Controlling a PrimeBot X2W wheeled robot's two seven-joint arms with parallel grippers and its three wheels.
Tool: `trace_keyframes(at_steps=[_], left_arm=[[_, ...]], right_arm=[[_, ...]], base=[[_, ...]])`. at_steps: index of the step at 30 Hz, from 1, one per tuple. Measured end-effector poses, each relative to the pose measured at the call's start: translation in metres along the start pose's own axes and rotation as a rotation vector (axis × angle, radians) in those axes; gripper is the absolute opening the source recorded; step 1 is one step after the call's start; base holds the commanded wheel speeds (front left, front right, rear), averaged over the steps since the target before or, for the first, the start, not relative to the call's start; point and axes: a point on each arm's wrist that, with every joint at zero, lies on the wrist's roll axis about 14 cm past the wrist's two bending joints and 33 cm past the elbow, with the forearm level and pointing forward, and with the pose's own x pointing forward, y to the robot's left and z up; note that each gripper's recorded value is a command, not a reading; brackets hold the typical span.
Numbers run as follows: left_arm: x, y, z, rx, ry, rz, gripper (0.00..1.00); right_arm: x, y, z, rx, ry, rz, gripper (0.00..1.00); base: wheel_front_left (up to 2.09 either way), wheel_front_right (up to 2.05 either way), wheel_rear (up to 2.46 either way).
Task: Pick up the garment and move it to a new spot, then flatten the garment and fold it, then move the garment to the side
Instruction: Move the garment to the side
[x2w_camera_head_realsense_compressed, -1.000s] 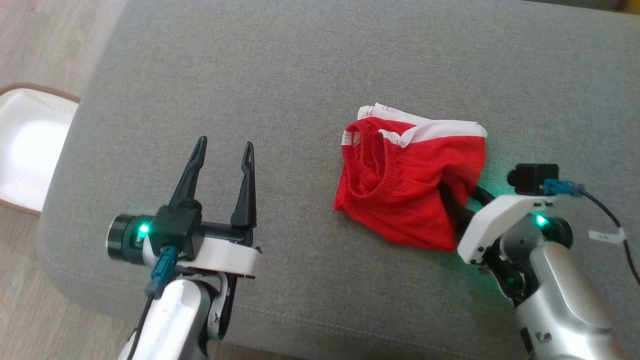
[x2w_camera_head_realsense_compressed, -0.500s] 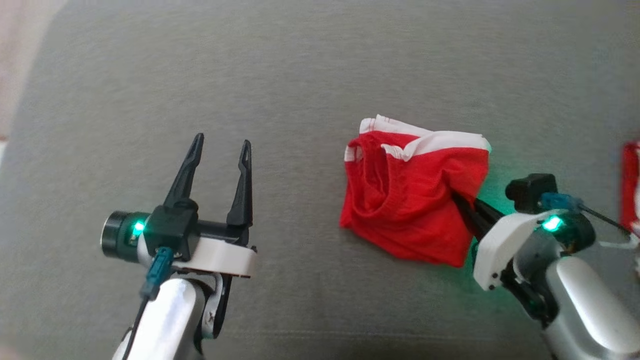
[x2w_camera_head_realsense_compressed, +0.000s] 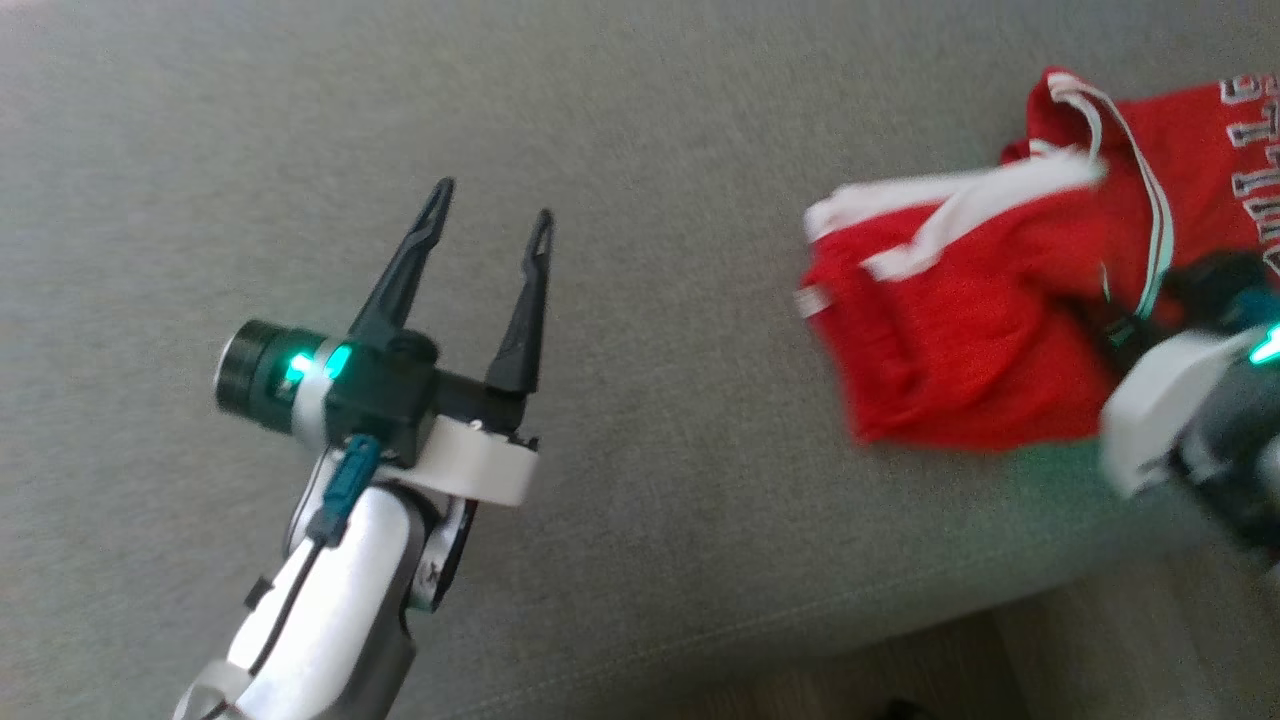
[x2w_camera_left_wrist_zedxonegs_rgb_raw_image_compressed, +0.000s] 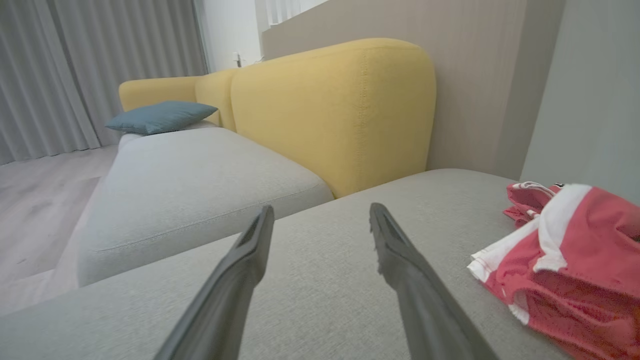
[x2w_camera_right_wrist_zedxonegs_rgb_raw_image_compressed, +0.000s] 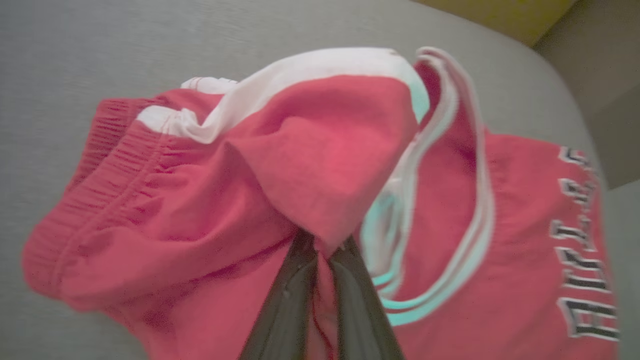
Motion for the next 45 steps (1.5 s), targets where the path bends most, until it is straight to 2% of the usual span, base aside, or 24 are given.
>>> trace_keyframes(at_steps=[3, 6, 12, 16, 17, 18, 20, 21, 25, 28, 35, 39, 45], left_arm=[[0.008, -0.009, -0.014, -0.023, 0.021, -0.039, 1.0], [0.014, -0.015, -0.025, -0.034, 0.035, -0.063, 1.0], [0.028, -0.023, -0.033, -0.047, 0.021, -0.109, 1.0], [0.034, -0.026, -0.036, -0.047, 0.011, -0.134, 1.0], [0.036, -0.028, -0.037, -0.051, 0.01, -0.145, 1.0], [0.037, -0.029, -0.038, -0.053, 0.008, -0.151, 1.0], [0.039, -0.03, -0.041, -0.055, 0.009, -0.157, 1.0], [0.04, -0.029, -0.043, -0.056, 0.01, -0.158, 1.0], [0.04, -0.031, -0.047, -0.062, 0.019, -0.167, 1.0], [0.039, -0.027, -0.047, -0.055, 0.022, -0.156, 1.0], [0.032, -0.017, -0.032, -0.027, 0.013, -0.116, 1.0], [0.018, -0.011, -0.021, -0.021, 0.017, -0.072, 1.0], [-0.013, 0.002, -0.012, -0.015, 0.053, 0.025, 1.0]], right_arm=[[-0.002, -0.043, 0.004, -0.053, -0.002, -0.1, 0.0], [-0.004, -0.078, 0.008, -0.04, -0.004, -0.187, 0.0], [0.0, -0.123, 0.002, -0.019, 0.029, -0.309, 0.0], [0.005, -0.138, -0.007, -0.011, 0.063, -0.353, 0.0], [0.007, -0.142, -0.008, -0.005, 0.068, -0.368, 0.09], [0.009, -0.147, -0.011, 0.002, 0.077, -0.386, 0.47], [0.013, -0.156, -0.015, 0.013, 0.082, -0.423, 0.88], [0.015, -0.158, -0.015, 0.01, 0.075, -0.436, 1.0], [0.024, -0.163, -0.018, 0.012, 0.06, -0.479, 1.0], [0.029, -0.159, -0.022, 0.061, 0.043, -0.494, 1.0], [0.015, -0.14, 0.002, 0.19, -0.213, -0.52, 1.0], [0.0, -0.097, 0.013, 0.24, -0.33, -0.461, 1.0], [-0.023, -0.025, 0.043, 0.298, -0.473, -0.315, 1.0]], base=[[0.0, 0.0, 0.0], [0.0, 0.0, 0.0], [0.0, 0.0, 0.0], [0.0, 0.0, 0.0], [0.0, 0.0, 0.0], [0.0, 0.0, 0.0], [0.0, 0.0, 0.0], [0.0, 0.0, 0.0], [0.0, 0.0, 0.0], [0.0, 0.0, 0.0], [0.0, 0.0, 0.0], [0.0, 0.0, 0.0], [0.0, 0.0, 0.0]])
